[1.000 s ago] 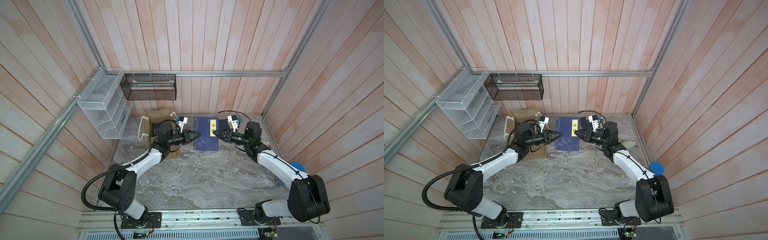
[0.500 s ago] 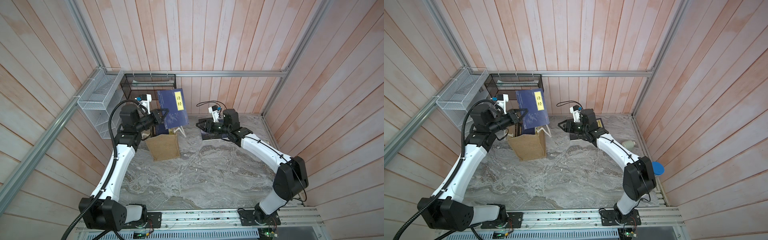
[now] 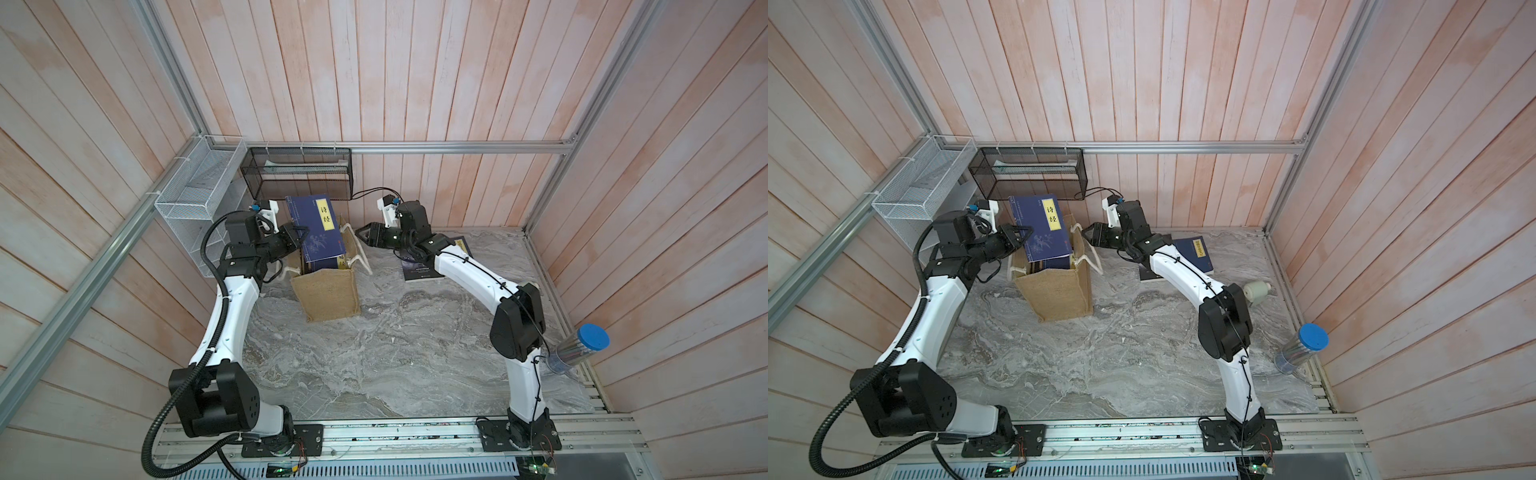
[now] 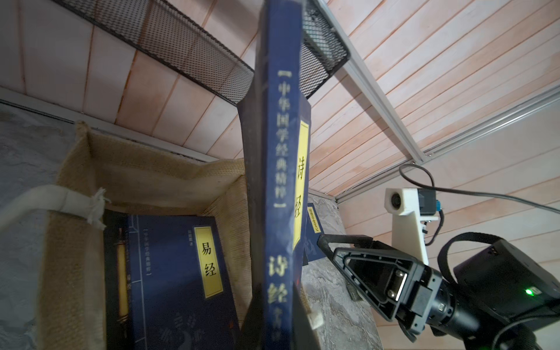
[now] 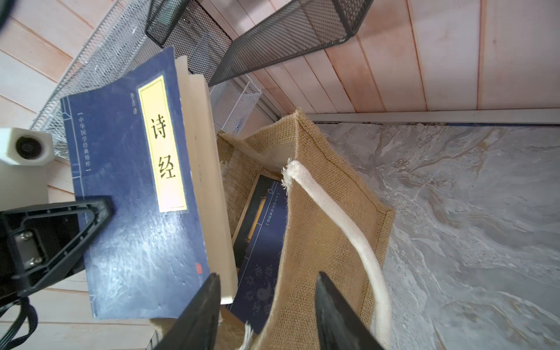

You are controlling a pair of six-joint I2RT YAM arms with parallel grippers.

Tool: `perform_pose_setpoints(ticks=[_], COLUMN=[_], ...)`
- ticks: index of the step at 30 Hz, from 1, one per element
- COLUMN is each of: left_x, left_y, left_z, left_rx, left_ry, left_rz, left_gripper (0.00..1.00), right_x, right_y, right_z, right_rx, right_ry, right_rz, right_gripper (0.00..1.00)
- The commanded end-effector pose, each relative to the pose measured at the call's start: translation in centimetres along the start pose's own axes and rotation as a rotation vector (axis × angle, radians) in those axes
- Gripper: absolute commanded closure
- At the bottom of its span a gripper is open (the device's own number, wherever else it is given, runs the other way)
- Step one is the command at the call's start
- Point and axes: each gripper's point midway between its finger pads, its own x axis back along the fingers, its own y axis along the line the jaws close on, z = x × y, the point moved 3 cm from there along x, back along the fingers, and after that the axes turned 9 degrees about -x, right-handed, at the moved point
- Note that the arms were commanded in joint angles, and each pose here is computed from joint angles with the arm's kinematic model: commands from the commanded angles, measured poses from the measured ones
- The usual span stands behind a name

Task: Put the books into the canvas bag
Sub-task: Place the book in the canvas bag.

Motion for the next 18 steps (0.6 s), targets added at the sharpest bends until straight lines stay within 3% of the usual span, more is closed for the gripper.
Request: perform_pose_setpoints(ticks=[1,5,7,14,16,18], left_x=[-0.1,-1.2,-1.5,-1.8,-1.9,-2.1], left_y=[-0.1,0.6,0.8,1.5,1.8,2.2], left_z=[-0.9,0.3,0.9,2.5,3.1,3.5], left_rx=[-0.063,-0.061,-0.054,-0.047,-0.042,-0.036], left_ry=[0.018,0.106,0.133,0.171,0.186,0.203], left_rz=[0.024,0.052,0.064,0.062,0.054,0.046], left_gripper=[1.00,1.00,1.00,1.00,1.00,1.00], right_x=[-1.7,-2.8,-3.2,-3.2,-3.0,-2.9], right_y=[-0.4,-0.1,0.0,0.1,0.3,0.6], right_z=[1.2,1.8,2.0,1.5,1.2,1.0], right_rx=[-0.031,-0.031,-0.029,-0.005,0.002,0.017], right_ry=[0.066,0.106,0.116,0.095,0.082,0.067], right_rz=[0.009,-0.011,-0.012,-0.003,-0.002,0.001], right_gripper=[0.47,0.47,0.52,0.91,0.99,1.00])
